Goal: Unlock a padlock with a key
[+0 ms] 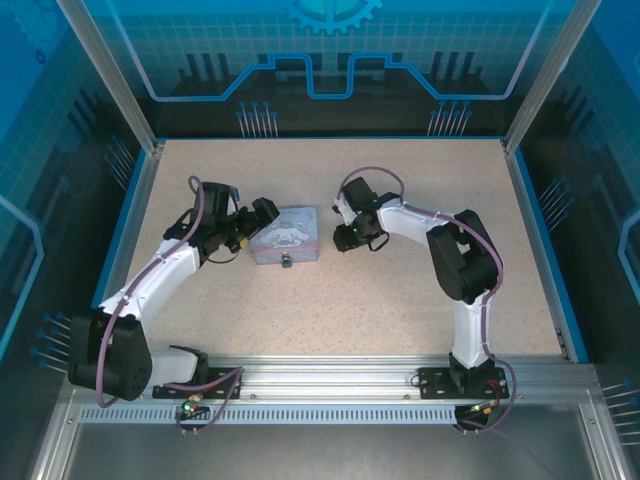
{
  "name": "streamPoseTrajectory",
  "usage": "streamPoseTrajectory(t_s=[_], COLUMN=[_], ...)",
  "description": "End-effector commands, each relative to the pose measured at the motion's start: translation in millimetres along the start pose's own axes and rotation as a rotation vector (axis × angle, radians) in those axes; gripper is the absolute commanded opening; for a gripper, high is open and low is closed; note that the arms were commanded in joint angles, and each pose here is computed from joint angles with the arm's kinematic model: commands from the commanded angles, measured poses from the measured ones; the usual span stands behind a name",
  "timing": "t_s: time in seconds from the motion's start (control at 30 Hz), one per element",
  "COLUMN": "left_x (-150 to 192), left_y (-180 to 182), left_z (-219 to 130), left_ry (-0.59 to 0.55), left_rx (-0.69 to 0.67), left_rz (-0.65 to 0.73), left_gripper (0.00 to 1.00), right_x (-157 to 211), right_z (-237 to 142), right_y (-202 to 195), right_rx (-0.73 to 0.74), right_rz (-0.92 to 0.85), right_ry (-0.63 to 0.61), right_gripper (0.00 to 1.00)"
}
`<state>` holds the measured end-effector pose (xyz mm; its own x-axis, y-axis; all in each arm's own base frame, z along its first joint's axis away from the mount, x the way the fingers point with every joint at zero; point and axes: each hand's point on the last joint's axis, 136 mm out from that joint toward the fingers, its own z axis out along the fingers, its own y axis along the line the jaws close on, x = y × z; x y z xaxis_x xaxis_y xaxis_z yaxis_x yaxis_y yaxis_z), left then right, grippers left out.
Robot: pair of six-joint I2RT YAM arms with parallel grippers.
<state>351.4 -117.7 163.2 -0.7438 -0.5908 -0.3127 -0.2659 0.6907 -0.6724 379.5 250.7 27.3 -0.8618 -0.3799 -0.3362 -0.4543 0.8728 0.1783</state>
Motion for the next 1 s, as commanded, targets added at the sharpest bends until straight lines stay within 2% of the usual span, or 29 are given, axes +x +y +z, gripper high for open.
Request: streamPoseTrajectory(t_s=[0.0,0.57,0.77,0.9,0.97], left_x=[-2,-3,-3,-3,-3], left_y=[-11,-15,-15,-14,-15], left_z=[-4,-2,-2,-2,-2], left_ry=[0.009,0.011,0.011,0.012,0.015], left_rx=[0.018,0.032,0.032,0.031,0.033], left_rz=[0.006,-0.002,-0.005,-0.004,-0.005], left_gripper=[0.99,0.99,0.99,0.99,0.99], right_x=[-2,7,10,12,11], right_z=[4,25,29,28,23], right_y=[9,18,21,22,21], right_rx=[-0.007,0.027,0.031,0.027,0.023], right_rz=[-0.043,-0.1,-0.105,-0.102,-0.098], right_ry=[0.013,0.057,0.067,0.073,0.066], right_gripper=[0.39,0.36,0.22,0.01,0.0])
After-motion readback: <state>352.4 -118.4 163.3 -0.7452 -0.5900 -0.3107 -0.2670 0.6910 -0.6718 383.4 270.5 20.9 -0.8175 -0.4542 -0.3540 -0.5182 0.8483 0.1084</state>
